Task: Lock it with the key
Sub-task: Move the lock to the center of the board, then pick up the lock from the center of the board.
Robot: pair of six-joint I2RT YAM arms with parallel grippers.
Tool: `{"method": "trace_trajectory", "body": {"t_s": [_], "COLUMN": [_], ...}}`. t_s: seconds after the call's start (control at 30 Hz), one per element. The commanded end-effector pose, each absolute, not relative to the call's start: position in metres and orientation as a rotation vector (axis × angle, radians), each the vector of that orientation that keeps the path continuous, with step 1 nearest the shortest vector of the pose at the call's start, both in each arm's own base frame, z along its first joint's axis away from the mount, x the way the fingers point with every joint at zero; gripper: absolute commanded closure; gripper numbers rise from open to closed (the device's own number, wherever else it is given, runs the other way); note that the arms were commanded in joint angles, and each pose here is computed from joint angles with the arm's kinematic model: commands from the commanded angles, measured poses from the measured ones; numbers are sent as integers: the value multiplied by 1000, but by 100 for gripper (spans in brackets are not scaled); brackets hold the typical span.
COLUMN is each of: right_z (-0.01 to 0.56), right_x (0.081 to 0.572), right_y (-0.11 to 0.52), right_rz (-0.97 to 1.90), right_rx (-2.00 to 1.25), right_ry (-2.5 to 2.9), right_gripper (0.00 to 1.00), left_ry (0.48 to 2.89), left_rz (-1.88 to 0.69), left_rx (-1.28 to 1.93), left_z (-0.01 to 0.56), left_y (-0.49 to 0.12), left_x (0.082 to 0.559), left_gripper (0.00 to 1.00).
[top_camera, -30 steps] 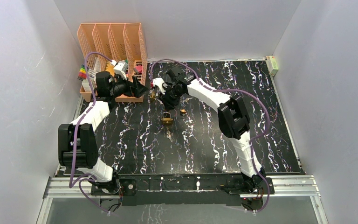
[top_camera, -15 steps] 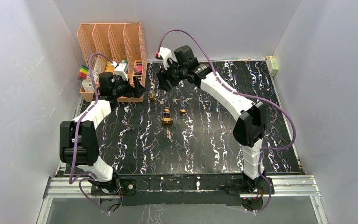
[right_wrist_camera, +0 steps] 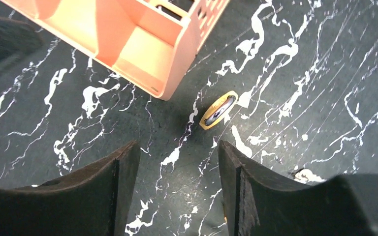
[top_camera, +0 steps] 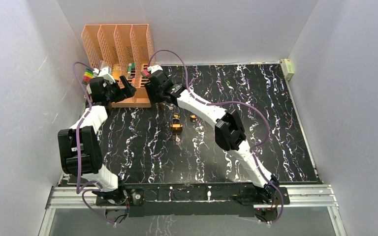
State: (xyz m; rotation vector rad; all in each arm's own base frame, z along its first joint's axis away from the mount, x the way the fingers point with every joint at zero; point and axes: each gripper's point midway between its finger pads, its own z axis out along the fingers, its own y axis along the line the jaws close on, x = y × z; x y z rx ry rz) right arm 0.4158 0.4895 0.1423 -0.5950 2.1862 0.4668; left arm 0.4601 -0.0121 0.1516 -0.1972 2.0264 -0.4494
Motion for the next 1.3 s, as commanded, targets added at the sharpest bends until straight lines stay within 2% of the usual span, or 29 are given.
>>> {"method": "trace_trajectory", "body": {"t_s": [0.0, 0.33, 0.6, 0.93, 1.27], "right_z": [187, 169, 151, 122, 114], "right_x": [436, 455, 463, 467, 466], "right_y": [486, 484, 493, 490, 491], "right_rz": [430, 354, 389, 394, 405], "right_rx": [-331, -246, -216, -192, -200], "right_ry": [2104, 2078, 2081, 2136, 2152], "right_gripper": [36, 42, 43, 49, 64], "left_ry": [1966, 1978, 1979, 1981, 1981], "left_rz": [-434, -457, -468, -463, -463], "left_rx": [-221, -188, -183, -185, -188], "left_z": [182, 183, 183, 183, 183], "left_y": [-4, -7, -8, -5, -3], "left_x": [464, 464, 464, 465, 464], "left_gripper": [2, 2, 3, 3, 3]}}
